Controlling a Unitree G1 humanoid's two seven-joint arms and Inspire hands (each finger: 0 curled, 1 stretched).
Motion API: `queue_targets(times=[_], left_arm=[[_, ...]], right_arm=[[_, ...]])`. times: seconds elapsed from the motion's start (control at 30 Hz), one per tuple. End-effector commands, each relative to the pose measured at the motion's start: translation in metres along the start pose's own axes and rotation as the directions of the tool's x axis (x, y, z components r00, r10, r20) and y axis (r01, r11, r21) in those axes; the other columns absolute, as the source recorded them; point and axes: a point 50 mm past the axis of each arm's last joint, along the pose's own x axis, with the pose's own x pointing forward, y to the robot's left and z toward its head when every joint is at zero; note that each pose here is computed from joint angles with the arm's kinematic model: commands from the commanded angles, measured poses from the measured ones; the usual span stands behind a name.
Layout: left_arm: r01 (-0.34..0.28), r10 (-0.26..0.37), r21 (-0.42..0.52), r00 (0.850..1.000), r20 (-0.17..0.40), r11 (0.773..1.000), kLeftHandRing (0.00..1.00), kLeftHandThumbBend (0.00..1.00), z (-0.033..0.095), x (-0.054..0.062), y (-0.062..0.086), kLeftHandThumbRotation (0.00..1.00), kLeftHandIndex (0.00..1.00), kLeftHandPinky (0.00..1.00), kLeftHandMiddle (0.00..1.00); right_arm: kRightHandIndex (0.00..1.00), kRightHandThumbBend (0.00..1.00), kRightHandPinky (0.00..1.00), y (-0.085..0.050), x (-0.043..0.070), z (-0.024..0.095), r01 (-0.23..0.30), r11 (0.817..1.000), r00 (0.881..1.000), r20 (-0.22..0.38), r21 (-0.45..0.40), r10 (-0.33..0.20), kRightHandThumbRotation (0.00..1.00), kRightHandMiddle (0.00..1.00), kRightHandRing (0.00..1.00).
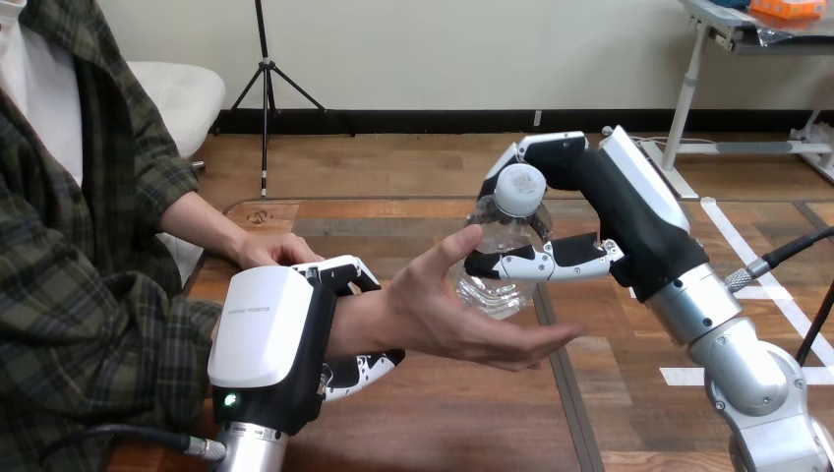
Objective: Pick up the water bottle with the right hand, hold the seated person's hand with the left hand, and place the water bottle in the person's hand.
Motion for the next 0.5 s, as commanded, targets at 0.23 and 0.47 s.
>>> queue_targets(times=[0.23,0.47], left_arm=[[-0.037,0.047,-0.078,0.990,0.129,0.996,0.30,0.85,0.028,0.013,0.002,0.00,0.42,0.26,0.35],[-0.040,0.050,-0.076,0.991,0.128,0.996,0.30,0.85,0.027,0.014,0.002,0.00,0.42,0.26,0.36]], right_arm=[[0.41,0.68,0.35,-0.005,0.004,0.032,0.021,0.999,0.987,0.157,0.032,-0.026,0.00,0.42,0.39],[0.40,0.67,0.34,-0.003,-0.002,0.037,0.015,0.999,0.985,0.173,0.041,-0.022,0.00,0.42,0.39]])
